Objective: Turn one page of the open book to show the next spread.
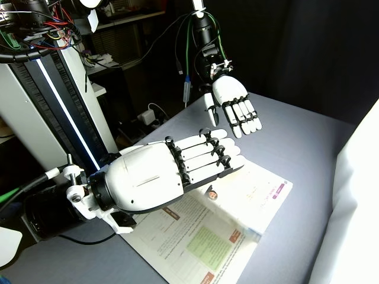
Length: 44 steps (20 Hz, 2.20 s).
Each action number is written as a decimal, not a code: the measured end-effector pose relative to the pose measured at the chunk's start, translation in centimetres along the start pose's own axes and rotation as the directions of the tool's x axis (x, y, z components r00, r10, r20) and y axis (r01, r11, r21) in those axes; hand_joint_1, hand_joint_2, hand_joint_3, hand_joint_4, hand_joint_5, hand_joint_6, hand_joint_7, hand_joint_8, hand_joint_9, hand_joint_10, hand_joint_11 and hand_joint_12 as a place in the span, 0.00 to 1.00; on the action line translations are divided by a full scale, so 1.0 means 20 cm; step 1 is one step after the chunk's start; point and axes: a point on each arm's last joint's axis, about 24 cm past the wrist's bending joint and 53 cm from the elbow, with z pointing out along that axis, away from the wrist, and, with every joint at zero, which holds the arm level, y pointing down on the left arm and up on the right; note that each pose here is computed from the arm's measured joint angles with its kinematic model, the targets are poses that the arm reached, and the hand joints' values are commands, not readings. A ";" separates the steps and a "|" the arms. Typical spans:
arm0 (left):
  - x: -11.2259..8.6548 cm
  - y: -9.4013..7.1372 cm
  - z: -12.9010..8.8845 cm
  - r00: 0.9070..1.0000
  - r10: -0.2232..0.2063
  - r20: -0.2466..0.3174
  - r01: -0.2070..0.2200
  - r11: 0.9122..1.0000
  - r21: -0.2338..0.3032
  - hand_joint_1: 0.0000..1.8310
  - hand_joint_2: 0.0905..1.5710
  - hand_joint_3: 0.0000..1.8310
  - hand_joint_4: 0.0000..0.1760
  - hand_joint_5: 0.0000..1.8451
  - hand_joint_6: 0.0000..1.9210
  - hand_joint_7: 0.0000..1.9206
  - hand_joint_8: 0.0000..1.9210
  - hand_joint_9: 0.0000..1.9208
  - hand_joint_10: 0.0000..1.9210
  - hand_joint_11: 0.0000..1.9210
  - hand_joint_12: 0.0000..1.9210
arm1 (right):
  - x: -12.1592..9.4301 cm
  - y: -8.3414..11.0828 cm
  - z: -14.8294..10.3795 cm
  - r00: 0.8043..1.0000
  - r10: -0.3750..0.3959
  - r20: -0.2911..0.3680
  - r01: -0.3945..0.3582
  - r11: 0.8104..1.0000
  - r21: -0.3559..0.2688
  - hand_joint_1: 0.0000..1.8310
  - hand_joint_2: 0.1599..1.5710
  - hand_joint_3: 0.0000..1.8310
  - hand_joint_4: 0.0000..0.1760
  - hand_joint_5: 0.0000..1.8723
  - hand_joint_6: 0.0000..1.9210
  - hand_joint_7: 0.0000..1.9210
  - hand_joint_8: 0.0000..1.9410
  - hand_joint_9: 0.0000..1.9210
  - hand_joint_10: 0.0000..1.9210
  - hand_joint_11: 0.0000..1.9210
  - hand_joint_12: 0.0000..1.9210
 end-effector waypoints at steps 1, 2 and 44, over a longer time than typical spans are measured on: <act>0.00 0.00 0.00 1.000 0.001 -0.001 -0.001 1.000 0.003 0.18 0.92 0.00 0.03 0.06 0.00 0.00 0.00 0.00 0.00 0.00 0.00 | 0.01 0.01 0.01 1.000 -0.003 -0.004 0.003 1.000 -0.006 0.00 0.79 0.00 0.00 0.00 0.00 0.00 0.00 0.00 0.00 0.00 0.00; 0.00 0.00 0.00 1.000 0.001 -0.001 -0.001 1.000 0.003 0.18 0.92 0.00 0.03 0.06 0.00 0.00 0.00 0.00 0.00 0.00 0.00 | 0.01 0.01 0.01 1.000 -0.004 -0.005 0.004 1.000 -0.006 0.00 0.79 0.00 0.00 0.00 0.00 0.00 0.00 0.00 0.00 0.00 0.00; 0.00 0.00 0.00 1.000 -0.015 0.013 0.015 1.000 0.001 0.14 0.93 0.00 0.23 0.04 0.00 0.00 0.00 0.00 0.00 0.00 0.00 | 0.82 -0.46 -0.79 0.804 0.281 -0.524 -0.001 0.882 0.471 0.00 0.80 0.00 0.00 0.03 0.01 0.00 0.00 0.00 0.00 0.00 0.00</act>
